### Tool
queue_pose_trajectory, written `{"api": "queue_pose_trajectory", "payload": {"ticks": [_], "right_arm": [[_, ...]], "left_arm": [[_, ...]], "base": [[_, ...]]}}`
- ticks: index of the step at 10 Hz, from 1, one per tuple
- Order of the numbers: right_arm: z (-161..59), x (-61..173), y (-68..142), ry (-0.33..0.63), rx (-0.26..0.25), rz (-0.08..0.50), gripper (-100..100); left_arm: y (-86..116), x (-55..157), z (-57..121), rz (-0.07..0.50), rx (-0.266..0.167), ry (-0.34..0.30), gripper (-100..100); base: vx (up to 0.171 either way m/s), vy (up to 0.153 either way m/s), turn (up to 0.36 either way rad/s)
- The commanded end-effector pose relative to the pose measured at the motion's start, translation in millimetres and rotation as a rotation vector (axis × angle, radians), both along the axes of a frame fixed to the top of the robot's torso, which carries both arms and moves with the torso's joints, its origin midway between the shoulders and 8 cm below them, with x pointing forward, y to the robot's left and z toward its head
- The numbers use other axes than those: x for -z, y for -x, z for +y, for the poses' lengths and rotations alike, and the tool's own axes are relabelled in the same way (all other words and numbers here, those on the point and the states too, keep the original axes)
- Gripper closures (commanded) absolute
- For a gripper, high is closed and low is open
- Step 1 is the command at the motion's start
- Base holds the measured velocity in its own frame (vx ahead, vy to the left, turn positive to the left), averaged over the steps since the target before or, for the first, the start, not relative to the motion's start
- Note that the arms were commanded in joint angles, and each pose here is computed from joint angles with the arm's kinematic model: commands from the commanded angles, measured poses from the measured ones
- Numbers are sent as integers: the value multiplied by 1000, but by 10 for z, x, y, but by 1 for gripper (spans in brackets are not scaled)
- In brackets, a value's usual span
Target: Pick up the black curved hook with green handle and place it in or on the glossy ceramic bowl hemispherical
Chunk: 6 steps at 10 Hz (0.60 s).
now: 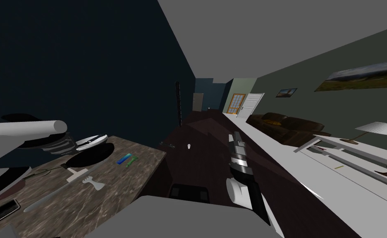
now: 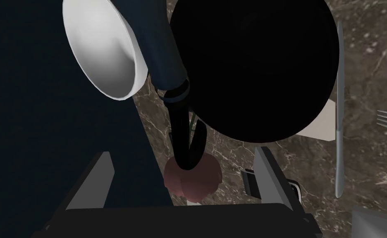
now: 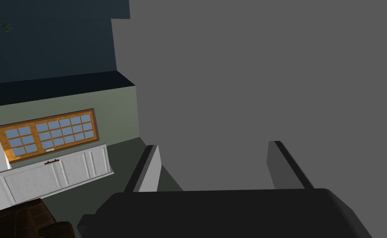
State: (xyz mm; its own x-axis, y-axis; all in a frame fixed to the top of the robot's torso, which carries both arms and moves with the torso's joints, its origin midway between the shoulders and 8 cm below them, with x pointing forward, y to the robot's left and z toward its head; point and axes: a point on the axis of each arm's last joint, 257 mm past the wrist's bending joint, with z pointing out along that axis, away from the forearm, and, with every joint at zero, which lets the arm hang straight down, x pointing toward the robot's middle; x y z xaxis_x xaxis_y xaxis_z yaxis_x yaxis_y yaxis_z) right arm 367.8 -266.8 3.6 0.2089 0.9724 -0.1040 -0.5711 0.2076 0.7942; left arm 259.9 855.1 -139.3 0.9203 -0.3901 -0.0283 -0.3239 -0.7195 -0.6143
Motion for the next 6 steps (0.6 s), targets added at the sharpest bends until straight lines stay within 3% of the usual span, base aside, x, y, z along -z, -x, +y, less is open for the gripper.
{"api": "queue_pose_trajectory", "payload": {"ticks": [1, 2, 3, 6], "right_arm": [[0, 0, 0, 0, 0, 0, 0], [0, 0, 0, 0, 0, 0, 0], [0, 0, 0, 0, 0, 0, 0], [0, 0, 0, 0, 0, 0, 0]], "left_arm": [[0, 0, 0, 0, 0, 0, -100], [0, 0, 0, 0, 0, 0, 0], [40, -162, 13, 3, -4, -1, -100], [95, -377, 22, 8, -10, -1, -100]], "base": [[0, 0, 0], [0, 0, 0], [7, -1, -30], [15, 1, -26]]}}
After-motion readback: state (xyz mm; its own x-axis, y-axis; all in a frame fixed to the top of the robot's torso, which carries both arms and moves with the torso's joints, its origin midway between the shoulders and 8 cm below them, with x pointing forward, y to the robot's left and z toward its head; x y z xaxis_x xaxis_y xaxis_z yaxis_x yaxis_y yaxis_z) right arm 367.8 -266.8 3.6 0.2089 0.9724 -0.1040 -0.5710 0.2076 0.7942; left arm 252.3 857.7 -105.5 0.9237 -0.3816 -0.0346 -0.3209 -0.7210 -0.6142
